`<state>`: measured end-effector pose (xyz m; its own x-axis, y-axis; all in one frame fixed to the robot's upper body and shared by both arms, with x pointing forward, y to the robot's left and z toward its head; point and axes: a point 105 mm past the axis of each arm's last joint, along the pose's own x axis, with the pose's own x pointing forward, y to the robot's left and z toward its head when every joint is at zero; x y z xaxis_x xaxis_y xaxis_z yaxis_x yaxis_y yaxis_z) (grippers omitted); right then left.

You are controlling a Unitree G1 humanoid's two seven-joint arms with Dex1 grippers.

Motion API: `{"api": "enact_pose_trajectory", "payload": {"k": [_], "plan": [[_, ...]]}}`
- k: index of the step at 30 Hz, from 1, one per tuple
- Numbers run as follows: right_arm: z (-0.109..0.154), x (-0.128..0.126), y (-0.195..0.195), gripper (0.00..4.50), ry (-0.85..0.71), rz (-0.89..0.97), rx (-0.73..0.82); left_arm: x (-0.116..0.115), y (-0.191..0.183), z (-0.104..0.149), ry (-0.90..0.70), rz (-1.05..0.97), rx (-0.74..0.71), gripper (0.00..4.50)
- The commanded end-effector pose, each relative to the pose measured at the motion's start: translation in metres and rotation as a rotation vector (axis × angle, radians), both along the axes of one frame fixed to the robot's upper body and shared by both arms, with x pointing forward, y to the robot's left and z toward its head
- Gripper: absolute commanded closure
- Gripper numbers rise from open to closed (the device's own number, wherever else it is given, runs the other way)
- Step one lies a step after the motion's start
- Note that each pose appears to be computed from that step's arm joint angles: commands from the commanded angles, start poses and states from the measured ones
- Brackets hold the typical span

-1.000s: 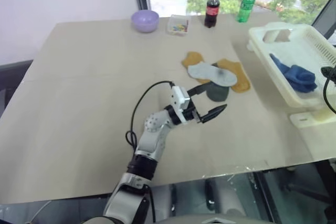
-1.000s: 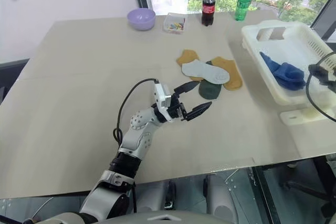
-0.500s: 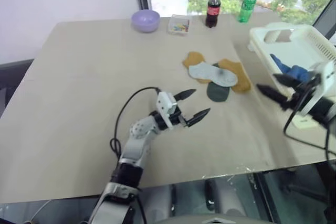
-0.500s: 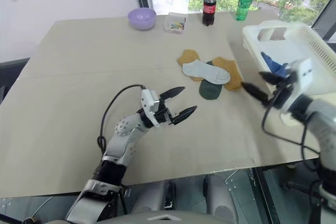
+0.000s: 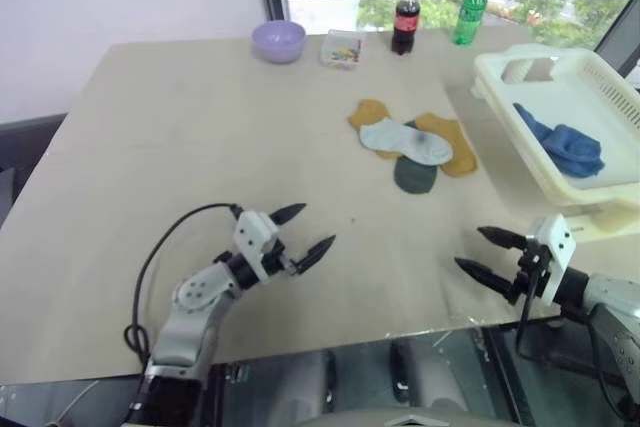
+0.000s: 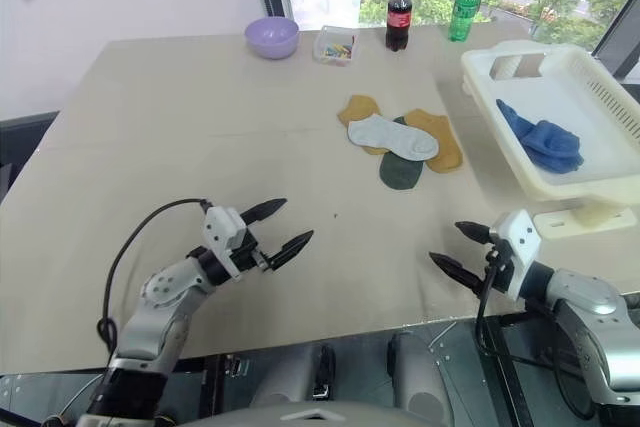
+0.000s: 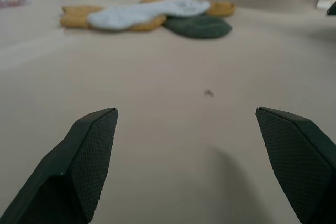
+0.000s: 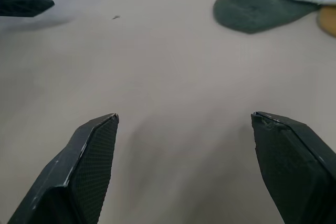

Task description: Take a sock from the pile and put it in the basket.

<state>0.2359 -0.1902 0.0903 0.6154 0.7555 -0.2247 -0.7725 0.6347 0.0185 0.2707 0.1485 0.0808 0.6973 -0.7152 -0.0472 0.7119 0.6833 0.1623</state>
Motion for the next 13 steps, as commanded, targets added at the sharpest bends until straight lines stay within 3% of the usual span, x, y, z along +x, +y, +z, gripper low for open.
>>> {"api": "enact_pose_trajectory", "payload": {"k": [1,13], "plan": [[0.015,-0.009,-0.01,0.38,-0.033,0.053,0.023,-0.005,0.008,0.013,-0.047,0.042,0.032,0.0],[0.017,-0.01,-0.02,0.38,-0.032,0.101,-0.015,-0.015,0.018,0.019,-0.062,0.113,0.058,0.0]]}}
